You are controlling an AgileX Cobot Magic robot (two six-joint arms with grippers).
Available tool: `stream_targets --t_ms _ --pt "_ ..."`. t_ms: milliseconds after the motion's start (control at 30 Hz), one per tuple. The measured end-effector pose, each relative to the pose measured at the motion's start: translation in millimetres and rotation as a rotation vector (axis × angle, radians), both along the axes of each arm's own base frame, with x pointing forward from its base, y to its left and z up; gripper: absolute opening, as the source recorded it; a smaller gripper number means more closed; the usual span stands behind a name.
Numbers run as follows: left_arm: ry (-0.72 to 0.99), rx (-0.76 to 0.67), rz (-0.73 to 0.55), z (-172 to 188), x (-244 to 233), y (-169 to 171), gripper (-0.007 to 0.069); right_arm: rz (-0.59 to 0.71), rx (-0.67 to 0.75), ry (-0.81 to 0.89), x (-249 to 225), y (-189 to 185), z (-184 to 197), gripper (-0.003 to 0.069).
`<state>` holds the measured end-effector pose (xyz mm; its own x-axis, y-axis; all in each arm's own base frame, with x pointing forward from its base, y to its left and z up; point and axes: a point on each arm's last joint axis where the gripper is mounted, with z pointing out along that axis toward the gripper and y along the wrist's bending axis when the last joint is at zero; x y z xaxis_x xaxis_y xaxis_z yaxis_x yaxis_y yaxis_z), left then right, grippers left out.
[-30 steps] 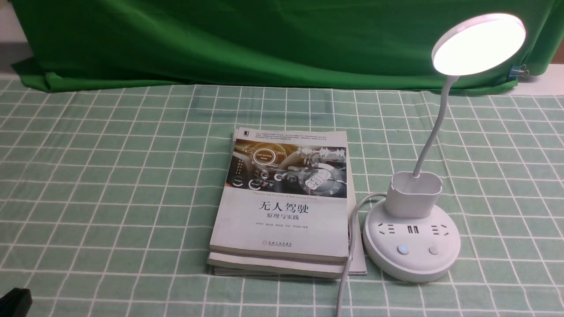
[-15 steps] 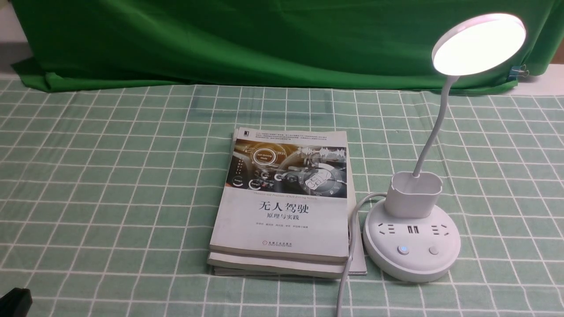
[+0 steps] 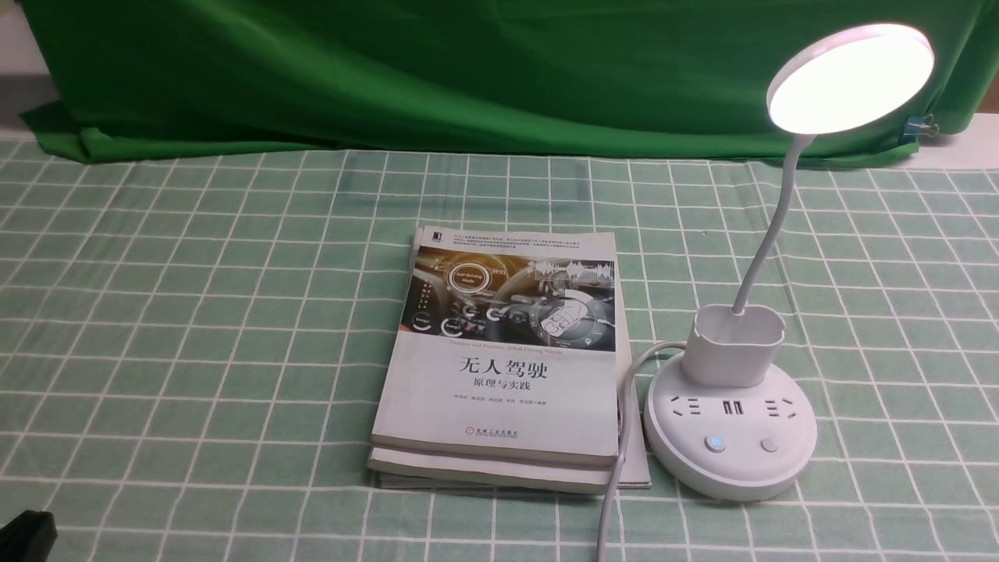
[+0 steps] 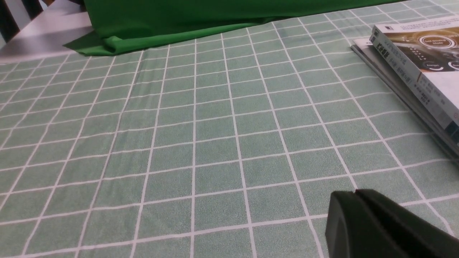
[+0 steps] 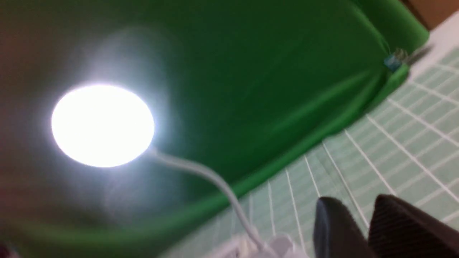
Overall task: Turn off the desk lamp on the blue coffee tablecloth by hand.
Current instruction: 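Press the power button on the lamp base to turn the lamp off with the right gripper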
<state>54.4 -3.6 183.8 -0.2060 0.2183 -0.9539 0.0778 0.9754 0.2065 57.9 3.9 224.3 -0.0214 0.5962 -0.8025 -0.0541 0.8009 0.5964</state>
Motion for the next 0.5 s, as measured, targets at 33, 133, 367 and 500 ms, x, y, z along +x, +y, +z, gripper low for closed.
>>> stream_targets --t_ms 33,133,367,500 --pt "0.0 0.0 0.0 0.0 0.0 0.0 0.0 0.033 -0.06 0.05 2.1 2.4 7.8 0.01" --pt "0.0 0.0 0.0 0.0 0.0 0.0 0.0 0.131 -0.206 0.173 9.9 9.3 35.8 0.0043" --pt "0.0 0.0 0.0 0.0 0.0 0.0 0.0 0.412 -0.492 0.68 68.3 30.0 59.7 0.0033" --pt "0.0 0.0 0.0 0.0 0.0 0.0 0.0 0.478 -0.534 0.861 107.3 36.9 47.6 0.0033"
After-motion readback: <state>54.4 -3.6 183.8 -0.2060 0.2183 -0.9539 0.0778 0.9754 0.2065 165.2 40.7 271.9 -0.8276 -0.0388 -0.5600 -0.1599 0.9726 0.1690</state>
